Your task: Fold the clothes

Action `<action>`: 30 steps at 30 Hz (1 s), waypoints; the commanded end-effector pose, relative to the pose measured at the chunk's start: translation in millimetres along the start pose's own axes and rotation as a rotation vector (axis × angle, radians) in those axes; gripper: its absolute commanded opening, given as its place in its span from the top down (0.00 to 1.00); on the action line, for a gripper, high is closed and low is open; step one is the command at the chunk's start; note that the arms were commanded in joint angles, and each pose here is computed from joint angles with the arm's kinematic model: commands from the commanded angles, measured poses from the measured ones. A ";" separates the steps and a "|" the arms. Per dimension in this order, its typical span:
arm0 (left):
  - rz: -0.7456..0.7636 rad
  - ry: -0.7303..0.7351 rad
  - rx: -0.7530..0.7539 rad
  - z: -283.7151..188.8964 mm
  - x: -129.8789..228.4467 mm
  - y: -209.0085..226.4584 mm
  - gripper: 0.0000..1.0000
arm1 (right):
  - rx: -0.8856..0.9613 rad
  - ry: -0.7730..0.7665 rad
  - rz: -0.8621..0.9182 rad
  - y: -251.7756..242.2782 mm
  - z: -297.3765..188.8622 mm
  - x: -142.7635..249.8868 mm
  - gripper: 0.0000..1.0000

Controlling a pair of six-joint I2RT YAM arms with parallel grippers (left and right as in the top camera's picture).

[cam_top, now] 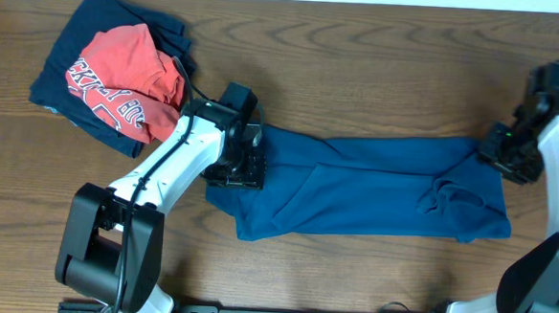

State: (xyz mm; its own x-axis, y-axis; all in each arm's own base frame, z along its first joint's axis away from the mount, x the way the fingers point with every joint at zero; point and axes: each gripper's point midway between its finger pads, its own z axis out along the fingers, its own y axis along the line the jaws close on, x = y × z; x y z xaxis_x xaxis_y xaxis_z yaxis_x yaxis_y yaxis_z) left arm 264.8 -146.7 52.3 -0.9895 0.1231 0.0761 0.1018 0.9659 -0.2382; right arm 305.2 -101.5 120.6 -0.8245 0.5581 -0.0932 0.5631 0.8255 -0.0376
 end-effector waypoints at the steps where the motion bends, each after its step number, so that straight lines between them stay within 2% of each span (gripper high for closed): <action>1: 0.008 -0.018 -0.005 -5.1 -1.3 -0.5 0.37 | 0.025 0.046 0.070 -21.0 13.6 -0.2 0.47; 2: 0.008 -0.018 -0.005 -5.1 -1.3 -0.5 0.37 | 0.029 0.058 0.087 -25.7 17.6 0.7 0.37; 3: 0.008 -0.018 -0.005 -5.1 -1.3 -0.5 0.37 | 0.034 0.071 0.109 -30.8 22.7 1.7 0.35; 5: 0.008 -0.018 -0.005 -5.1 -1.3 -0.5 0.36 | 0.043 0.103 0.150 -39.2 33.3 6.9 0.42; 7: 0.008 -0.018 -0.005 -5.1 -1.3 -0.5 0.36 | 0.014 0.136 0.166 -39.2 45.0 14.3 0.43; 10: 0.010 -0.025 -0.003 -5.1 -3.0 -1.0 0.37 | -0.095 0.177 0.131 -22.5 63.9 28.2 0.34; 11: 0.011 -0.028 -0.002 -5.1 -3.7 -1.2 0.36 | -0.124 0.187 0.130 -17.2 69.1 32.4 0.34; 12: 0.011 -0.030 -0.002 -5.1 -4.2 -1.3 0.36 | -0.164 0.197 0.133 -10.0 75.0 36.9 0.41; 15: 0.011 -0.032 -0.001 -5.1 -4.6 -1.4 0.36 | -0.443 0.192 0.095 35.1 77.1 37.3 0.79; 16: 0.011 -0.032 -0.001 -5.1 -4.6 -1.4 0.37 | -0.529 0.177 0.092 48.3 73.8 33.2 0.86; 17: 0.011 -0.032 -0.001 -5.1 -4.6 -1.4 0.36 | -0.638 0.146 0.082 64.3 67.3 25.1 0.89; 20: 0.011 -0.032 -0.001 -5.1 -4.6 -1.4 0.37 | -0.789 0.072 0.091 85.4 51.9 2.5 0.74; 22: 0.011 -0.032 -0.001 -5.1 -4.6 -1.4 0.36 | -0.854 0.016 0.061 92.6 43.0 -10.1 0.58; 24: 0.011 -0.031 -0.002 -5.1 -4.5 -1.4 0.37 | -0.889 -0.042 0.024 95.0 37.4 -20.4 0.49; 27: 0.011 -0.031 -0.002 -5.1 -4.5 -1.4 0.37 | -0.947 -0.091 -0.015 95.1 26.1 -27.8 0.45; 30: 0.011 -0.031 -0.002 -5.1 -4.5 -1.4 0.37 | -0.968 -0.115 -0.026 87.7 18.5 -29.5 0.47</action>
State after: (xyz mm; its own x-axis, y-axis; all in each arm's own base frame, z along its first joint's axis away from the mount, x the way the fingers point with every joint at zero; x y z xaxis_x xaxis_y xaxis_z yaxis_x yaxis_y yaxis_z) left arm 268.2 -148.0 52.2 -0.9905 0.1235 0.0613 0.1053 0.9646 -0.2420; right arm 380.2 -47.4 80.2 -0.7930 0.5882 -0.1587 0.2986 0.6024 0.7402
